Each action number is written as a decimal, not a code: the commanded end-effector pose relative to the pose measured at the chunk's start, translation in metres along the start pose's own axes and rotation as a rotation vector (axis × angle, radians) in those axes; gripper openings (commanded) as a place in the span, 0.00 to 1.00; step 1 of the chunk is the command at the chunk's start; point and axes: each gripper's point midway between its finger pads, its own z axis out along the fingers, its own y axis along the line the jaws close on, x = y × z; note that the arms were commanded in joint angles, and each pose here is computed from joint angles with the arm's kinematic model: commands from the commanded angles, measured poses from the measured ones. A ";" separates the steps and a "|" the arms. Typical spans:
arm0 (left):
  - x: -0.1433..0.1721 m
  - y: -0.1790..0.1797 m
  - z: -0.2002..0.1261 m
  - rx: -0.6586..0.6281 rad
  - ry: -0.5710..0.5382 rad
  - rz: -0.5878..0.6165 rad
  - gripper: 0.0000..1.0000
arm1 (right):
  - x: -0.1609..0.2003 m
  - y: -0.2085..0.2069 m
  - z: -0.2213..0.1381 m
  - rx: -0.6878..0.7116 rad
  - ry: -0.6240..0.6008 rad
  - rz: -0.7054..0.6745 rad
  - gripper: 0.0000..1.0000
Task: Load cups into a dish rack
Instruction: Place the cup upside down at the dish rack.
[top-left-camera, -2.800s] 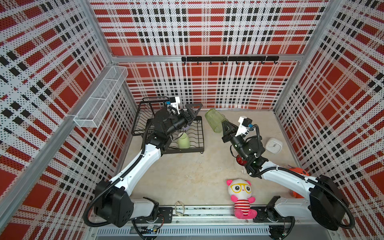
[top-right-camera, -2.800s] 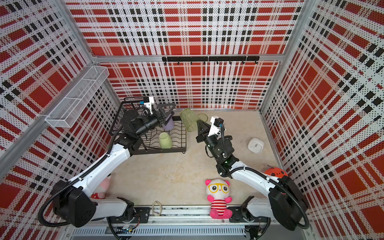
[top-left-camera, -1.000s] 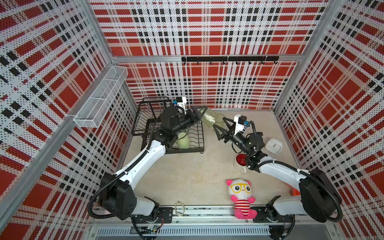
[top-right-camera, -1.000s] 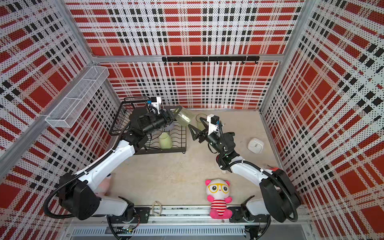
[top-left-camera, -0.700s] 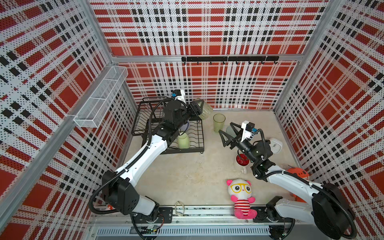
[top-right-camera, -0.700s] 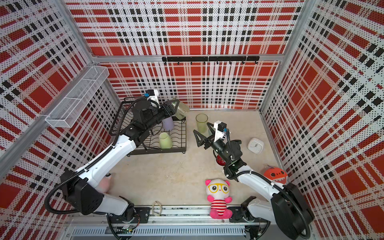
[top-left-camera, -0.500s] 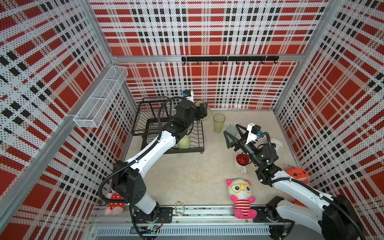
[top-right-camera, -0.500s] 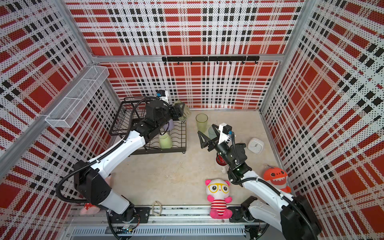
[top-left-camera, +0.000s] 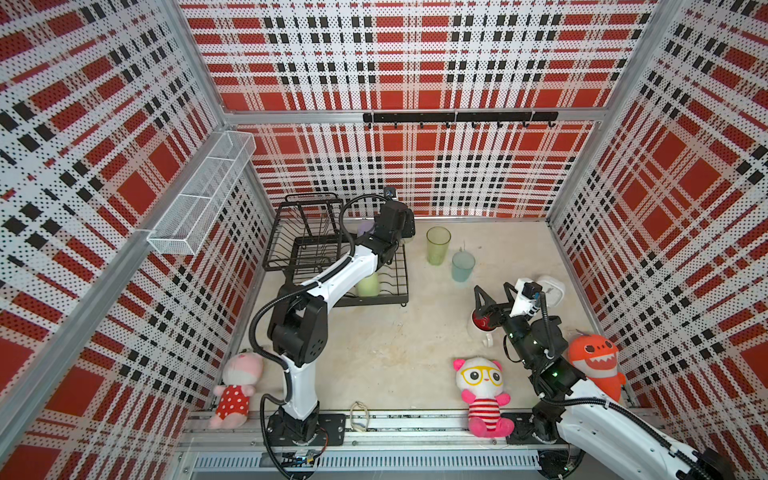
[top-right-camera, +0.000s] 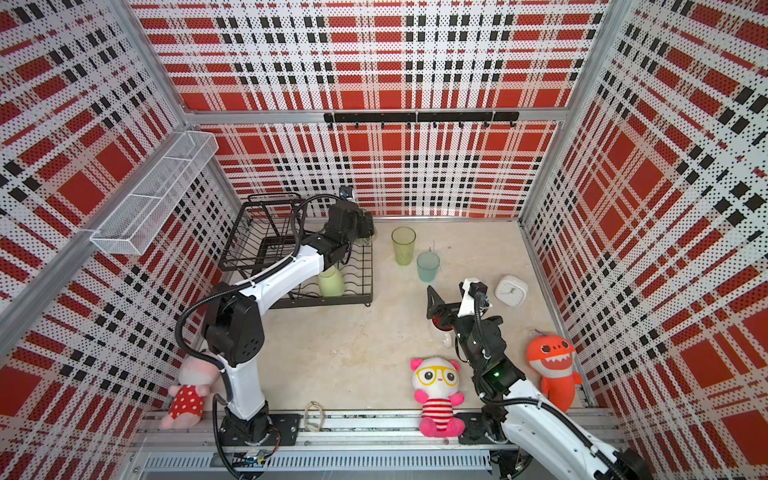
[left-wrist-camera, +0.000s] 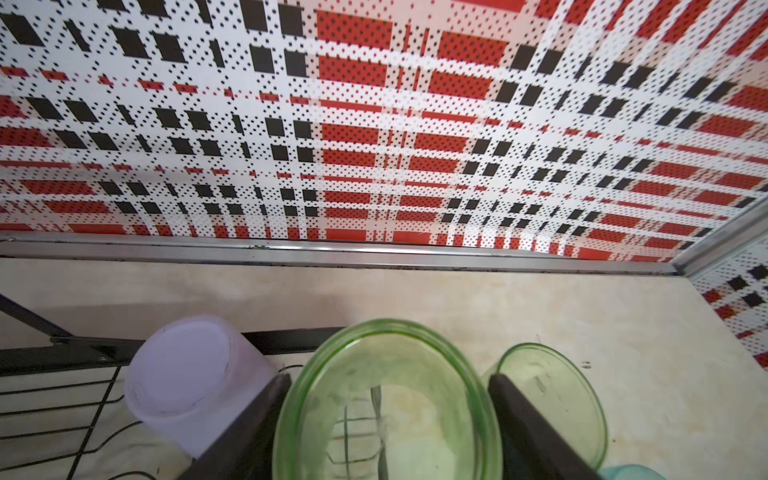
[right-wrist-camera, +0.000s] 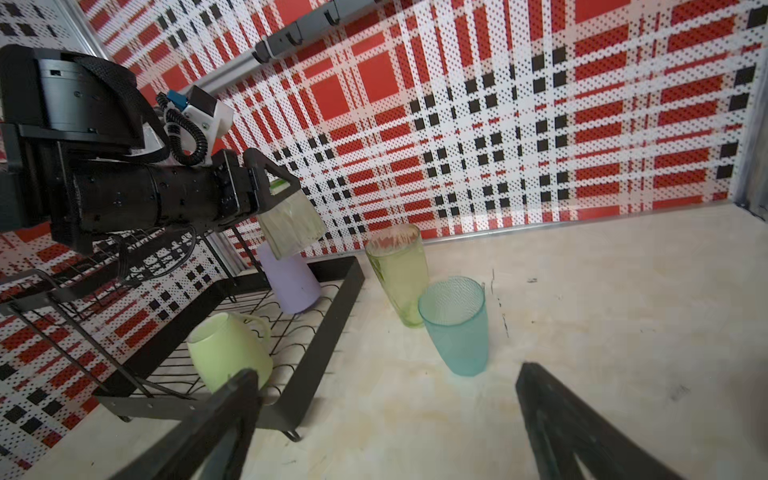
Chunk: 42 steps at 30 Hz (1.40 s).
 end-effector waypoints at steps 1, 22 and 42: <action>0.000 0.008 0.018 -0.048 -0.022 0.003 0.58 | -0.004 -0.010 -0.004 0.053 -0.012 0.022 1.00; 0.041 0.050 0.076 -0.206 -0.063 -0.031 0.56 | -0.015 -0.005 0.001 0.054 -0.004 0.010 1.00; 0.064 0.049 0.097 -0.189 -0.003 -0.016 0.57 | -0.012 -0.005 0.002 0.050 -0.002 0.014 1.00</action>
